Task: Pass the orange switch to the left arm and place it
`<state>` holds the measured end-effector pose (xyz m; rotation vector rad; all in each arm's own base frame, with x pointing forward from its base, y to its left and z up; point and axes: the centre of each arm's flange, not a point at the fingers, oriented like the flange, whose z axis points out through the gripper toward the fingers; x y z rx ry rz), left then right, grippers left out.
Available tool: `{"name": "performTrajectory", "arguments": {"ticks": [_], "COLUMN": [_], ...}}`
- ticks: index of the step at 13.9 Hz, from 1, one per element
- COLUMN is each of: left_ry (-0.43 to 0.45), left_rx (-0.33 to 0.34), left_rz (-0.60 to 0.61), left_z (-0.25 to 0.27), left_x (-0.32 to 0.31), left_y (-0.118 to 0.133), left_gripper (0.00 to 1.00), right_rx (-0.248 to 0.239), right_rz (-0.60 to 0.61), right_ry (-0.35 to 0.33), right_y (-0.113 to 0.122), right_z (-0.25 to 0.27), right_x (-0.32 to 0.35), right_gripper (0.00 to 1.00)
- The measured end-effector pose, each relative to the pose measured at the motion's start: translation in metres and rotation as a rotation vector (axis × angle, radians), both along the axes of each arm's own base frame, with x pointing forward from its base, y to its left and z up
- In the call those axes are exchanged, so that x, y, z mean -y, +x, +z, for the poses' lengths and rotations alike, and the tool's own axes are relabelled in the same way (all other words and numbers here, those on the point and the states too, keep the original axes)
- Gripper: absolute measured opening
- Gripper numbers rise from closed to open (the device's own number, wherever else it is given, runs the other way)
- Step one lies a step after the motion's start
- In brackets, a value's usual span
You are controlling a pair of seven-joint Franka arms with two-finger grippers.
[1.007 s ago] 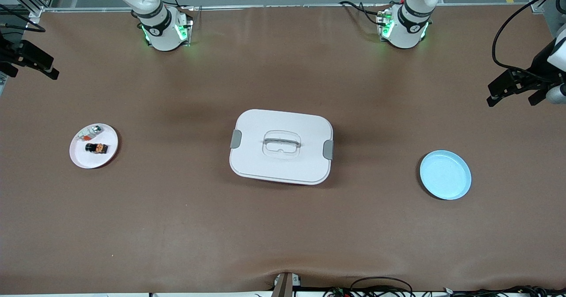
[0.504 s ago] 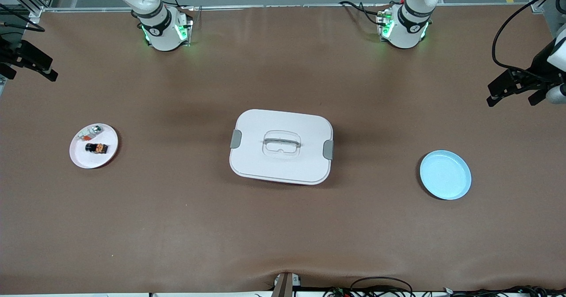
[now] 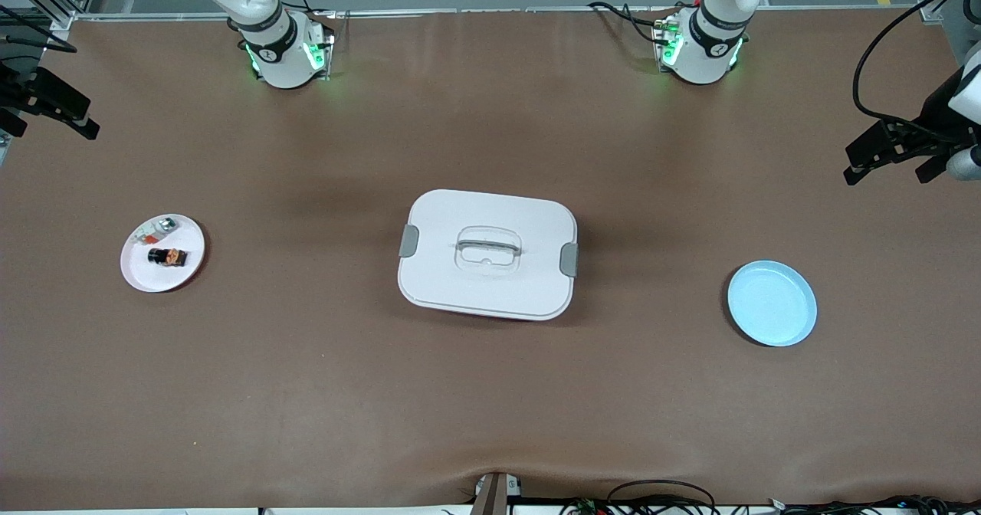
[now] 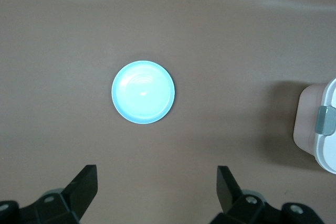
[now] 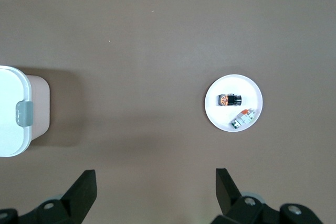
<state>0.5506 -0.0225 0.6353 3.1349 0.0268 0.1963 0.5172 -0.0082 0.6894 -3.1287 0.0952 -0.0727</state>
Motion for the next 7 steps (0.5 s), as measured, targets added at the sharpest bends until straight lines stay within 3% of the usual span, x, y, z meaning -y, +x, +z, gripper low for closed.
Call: {"name": "performTrajectory", "arguments": {"ticks": [4, 7], "left_ry": [0.0, 0.0], "left_rx": [0.0, 0.0], "left_rz": [0.0, 0.0], "left_z": [0.0, 0.0], "left_x": [0.0, 0.0], "left_y": [0.0, 0.0], "left_gripper": [1.0, 1.0], "right_rx": [0.025, -0.032], "right_rz": [-0.001, -0.001], "right_ry": [0.0, -0.003], "right_y": [0.001, 0.022], "right_z": [0.01, -0.023], "right_x": [0.0, 0.0], "right_gripper": [1.0, 1.0]}}
